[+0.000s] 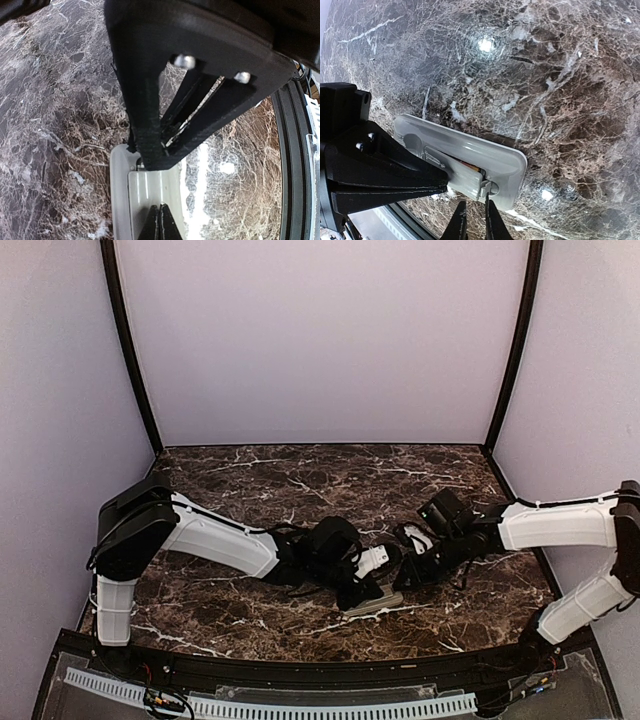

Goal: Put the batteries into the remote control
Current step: Press the battery cover on the remote control.

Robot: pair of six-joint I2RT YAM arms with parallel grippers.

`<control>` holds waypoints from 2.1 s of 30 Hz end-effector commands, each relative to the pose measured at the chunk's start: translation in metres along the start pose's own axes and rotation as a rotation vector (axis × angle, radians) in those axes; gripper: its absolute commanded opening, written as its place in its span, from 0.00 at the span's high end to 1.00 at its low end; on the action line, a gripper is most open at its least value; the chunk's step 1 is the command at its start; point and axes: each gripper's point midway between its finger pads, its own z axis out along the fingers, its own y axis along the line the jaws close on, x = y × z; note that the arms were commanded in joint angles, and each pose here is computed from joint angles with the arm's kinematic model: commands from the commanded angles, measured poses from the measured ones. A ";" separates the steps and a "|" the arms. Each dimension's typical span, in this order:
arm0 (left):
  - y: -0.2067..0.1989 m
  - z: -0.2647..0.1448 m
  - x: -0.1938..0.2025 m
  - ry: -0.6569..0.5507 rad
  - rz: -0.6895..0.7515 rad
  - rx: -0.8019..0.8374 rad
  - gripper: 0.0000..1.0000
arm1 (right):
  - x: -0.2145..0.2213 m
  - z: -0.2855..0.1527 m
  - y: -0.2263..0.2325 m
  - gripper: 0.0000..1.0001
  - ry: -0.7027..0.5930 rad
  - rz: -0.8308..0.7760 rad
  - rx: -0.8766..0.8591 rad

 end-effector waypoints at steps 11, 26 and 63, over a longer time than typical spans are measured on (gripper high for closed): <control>-0.005 0.009 0.076 0.242 -0.060 0.015 1.00 | -0.001 0.021 -0.001 0.99 0.030 -0.008 -0.010; -0.007 0.015 0.076 0.257 -0.045 0.028 1.00 | 0.019 0.046 -0.015 1.00 0.092 0.011 0.011; -0.003 0.021 0.089 0.302 -0.029 0.012 1.00 | -0.024 -0.008 0.013 0.90 -0.054 0.026 -0.111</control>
